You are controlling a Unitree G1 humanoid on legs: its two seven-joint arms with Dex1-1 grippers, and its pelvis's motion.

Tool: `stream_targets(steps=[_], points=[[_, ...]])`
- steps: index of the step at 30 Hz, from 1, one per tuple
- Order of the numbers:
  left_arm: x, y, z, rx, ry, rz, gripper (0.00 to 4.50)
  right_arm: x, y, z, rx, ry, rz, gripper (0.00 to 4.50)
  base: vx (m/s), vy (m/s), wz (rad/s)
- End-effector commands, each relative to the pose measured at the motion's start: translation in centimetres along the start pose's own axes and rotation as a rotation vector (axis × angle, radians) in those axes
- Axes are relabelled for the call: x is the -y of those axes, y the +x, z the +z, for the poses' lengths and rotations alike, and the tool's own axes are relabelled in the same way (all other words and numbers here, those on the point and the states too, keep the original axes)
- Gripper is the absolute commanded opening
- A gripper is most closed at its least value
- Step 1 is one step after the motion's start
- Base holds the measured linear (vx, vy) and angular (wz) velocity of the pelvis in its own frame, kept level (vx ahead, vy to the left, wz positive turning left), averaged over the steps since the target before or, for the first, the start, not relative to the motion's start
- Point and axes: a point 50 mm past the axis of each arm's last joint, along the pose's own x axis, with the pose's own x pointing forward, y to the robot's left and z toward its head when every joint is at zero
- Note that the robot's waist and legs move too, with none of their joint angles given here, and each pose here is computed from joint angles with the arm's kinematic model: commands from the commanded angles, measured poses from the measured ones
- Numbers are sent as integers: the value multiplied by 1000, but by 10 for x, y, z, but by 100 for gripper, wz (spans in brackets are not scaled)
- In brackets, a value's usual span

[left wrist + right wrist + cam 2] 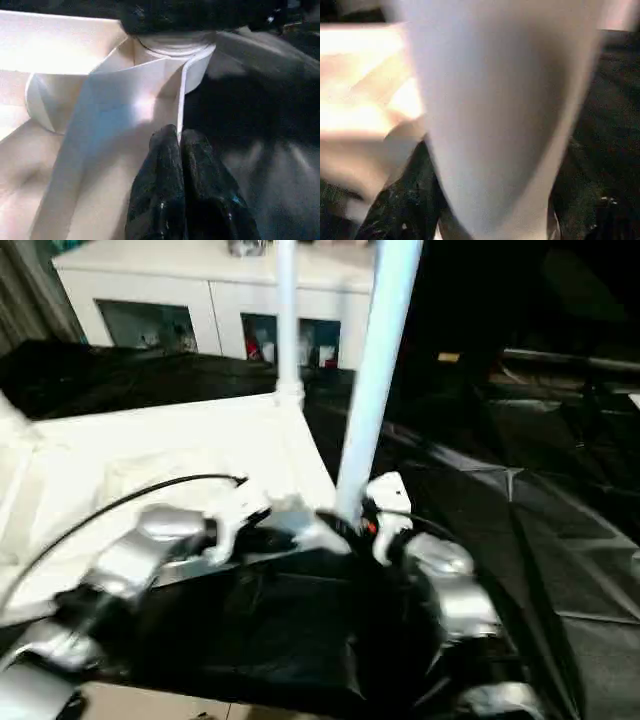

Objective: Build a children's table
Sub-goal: Rotate leg to tighten

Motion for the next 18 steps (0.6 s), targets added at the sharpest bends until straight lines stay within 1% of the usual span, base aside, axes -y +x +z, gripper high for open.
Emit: stream_targets(steps=[1, 2, 3, 4, 7, 8, 9, 10, 11, 12, 13, 14, 15, 16, 18], points=[[-11, 2, 0, -29, -43, 162, 0, -6, 0, -31, -150, 18, -79, 243, 0, 0, 0], [-10, 3, 0, -29, -45, 166, 0, -6, 1, -31, -151, 16, -84, 238, 0, 0, 0], [-9, 9, 0, -42, -47, 195, 0, -12, 7, -25, -105, 21, -95, 237, 0, 0, 0], [-8, 11, 0, -47, -43, 198, 0, -15, 9, -22, -89, 18, -105, 237, 0, 0, 0], [-5, 13, 3, -36, -23, 178, 0, -22, 13, -18, -89, -15, -69, 237, 0, 0, 0], [-5, 13, 3, -38, -17, 172, 0, -22, 14, -18, -89, -24, -64, 237, 0, 0, 0], [-4, 11, 4, -33, 11, 150, 0, -24, 13, -17, -77, 7, -6, 237, 0, 0, 0], [-4, 11, 4, -33, 11, 150, 0, -24, 13, -17, -77, 7, -6, 237, 0, 0, 0], [-4, 11, 4, -28, 18, 140, 0, -25, 12, -17, -70, 17, 12, 257, 0, 0, 0], [-4, 8, 4, -26, 45, 112, 0, -21, 9, -11, -36, 18, 43, 276, 0, 0, 0], [-4, 8, 4, -26, 45, 112, 0, -21, 9, -11, -36, 18, 43, 276, 0, 0, 0], [-4, 6, 3, -28, 50, 99, 0, -18, 8, -9, -24, 11, 54, 276, 0, 0, 0], [-5, 4, 2, -33, 56, 85, 0, -14, 6, -6, -14, 1, 68, 289, 0, 0, 0], [-5, 0, 2, -31, 71, 56, 0, -6, 3, -3, -2, -2, 86, 305, 0, 0, 0], [-6, -3, 0, -35, 72, 43, 0, -1, -1, 0, 3, 3, 128, 322, 0, 0, 0]])
